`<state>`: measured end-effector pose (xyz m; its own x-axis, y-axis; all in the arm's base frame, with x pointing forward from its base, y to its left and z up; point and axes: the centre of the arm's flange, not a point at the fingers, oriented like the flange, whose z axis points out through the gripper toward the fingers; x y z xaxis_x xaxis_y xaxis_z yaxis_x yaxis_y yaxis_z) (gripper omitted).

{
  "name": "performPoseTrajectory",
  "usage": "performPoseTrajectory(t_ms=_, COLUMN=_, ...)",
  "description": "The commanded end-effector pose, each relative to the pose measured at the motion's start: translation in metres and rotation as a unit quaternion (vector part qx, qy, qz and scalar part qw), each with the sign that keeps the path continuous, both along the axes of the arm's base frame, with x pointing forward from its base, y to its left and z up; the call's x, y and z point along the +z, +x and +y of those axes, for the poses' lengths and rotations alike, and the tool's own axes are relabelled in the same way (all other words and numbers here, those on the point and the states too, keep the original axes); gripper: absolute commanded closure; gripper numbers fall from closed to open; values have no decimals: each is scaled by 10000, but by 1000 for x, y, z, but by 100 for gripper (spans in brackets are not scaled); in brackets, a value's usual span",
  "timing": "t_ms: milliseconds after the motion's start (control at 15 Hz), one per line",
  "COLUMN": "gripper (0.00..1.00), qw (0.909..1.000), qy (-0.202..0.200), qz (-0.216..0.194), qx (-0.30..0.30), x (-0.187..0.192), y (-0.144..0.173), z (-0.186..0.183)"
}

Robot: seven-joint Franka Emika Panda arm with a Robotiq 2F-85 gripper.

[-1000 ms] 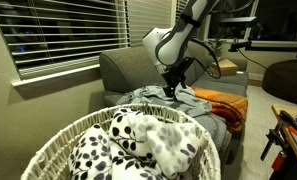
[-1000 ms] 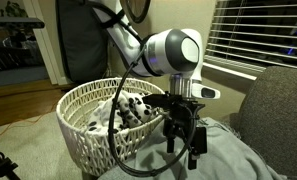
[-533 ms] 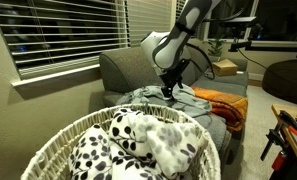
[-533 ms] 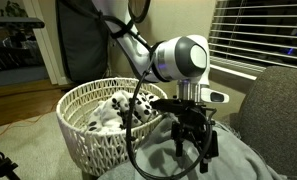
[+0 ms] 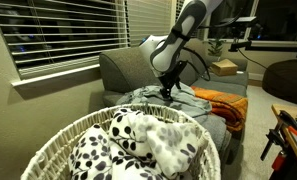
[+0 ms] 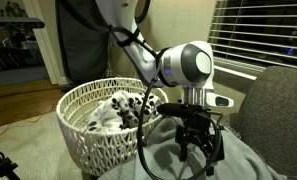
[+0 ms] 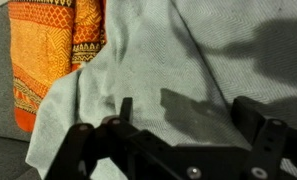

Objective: Put the gray blanket in the white basket

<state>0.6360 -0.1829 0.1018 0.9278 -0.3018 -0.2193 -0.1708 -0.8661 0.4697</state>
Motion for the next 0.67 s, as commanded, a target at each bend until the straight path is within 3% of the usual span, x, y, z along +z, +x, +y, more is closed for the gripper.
performPoseTrajectory(t_ms=0, gripper=0, qw=9999, qy=34, qz=137, qx=32, x=-5, y=6, z=-5)
performPoseTrajectory(t_ms=600, gripper=0, qw=9996, qy=-24, qz=267, qx=80, x=-23, y=1, z=-11)
